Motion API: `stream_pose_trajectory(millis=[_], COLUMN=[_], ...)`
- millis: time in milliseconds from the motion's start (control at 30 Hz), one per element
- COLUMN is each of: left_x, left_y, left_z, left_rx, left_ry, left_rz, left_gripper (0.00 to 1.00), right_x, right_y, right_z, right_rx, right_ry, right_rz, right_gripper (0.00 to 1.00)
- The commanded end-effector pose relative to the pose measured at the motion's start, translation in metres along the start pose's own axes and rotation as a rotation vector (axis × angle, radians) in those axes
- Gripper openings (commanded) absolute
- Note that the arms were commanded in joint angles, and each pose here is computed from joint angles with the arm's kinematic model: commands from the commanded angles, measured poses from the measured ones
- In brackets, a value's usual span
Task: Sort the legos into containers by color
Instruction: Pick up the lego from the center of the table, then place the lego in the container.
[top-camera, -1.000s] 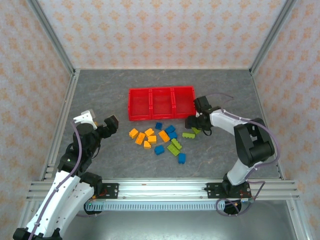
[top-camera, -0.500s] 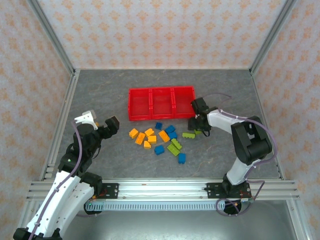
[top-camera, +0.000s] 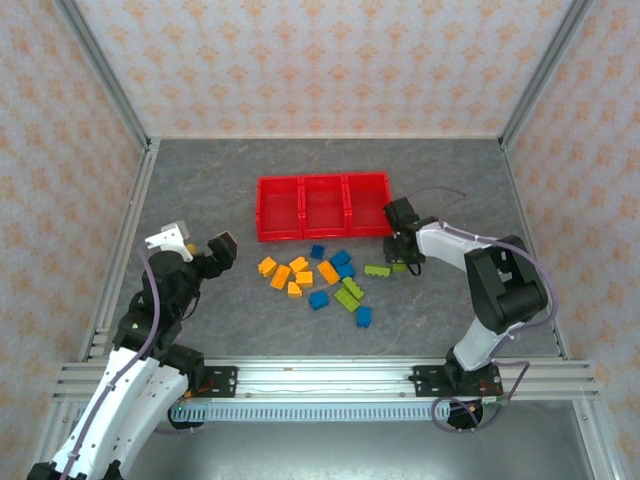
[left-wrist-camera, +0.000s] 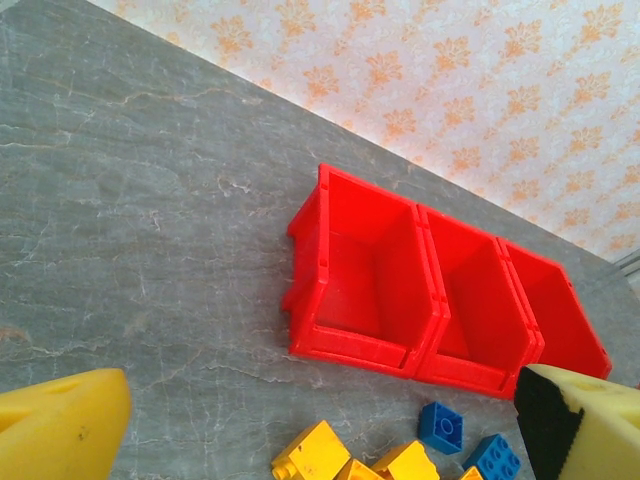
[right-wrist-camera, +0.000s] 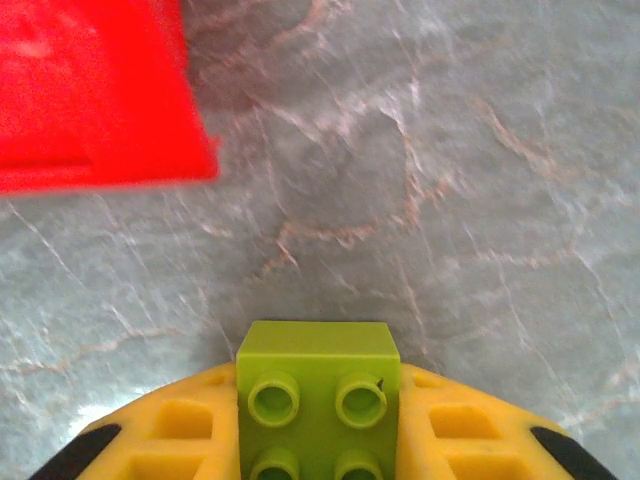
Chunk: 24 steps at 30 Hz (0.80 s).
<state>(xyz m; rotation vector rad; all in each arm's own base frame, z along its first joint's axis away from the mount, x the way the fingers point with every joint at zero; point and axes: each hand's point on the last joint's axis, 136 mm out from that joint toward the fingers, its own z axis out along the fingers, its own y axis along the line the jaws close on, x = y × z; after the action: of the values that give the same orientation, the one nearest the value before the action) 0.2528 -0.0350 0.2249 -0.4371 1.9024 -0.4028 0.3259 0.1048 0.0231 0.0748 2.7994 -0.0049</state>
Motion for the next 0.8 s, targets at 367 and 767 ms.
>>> stream_pose_trajectory(millis=[367,767], left_x=[-0.006,-0.02], left_y=[-0.008,-0.008], left_z=[-0.005,-0.023], left_rx=[0.04,0.019], left_ry=[-0.016,-0.045], left_rz=[-0.017,0.037], left_gripper=[0.99,0.99], right_x=[-0.085,-0.179], right_y=[0.014,0.084], right_z=[-0.134,-0.088], right_rx=[-0.139,-0.23], right_ry=[-0.35,-0.323], right_rz=[0.124,0.002], right_gripper=[0.21,0.2])
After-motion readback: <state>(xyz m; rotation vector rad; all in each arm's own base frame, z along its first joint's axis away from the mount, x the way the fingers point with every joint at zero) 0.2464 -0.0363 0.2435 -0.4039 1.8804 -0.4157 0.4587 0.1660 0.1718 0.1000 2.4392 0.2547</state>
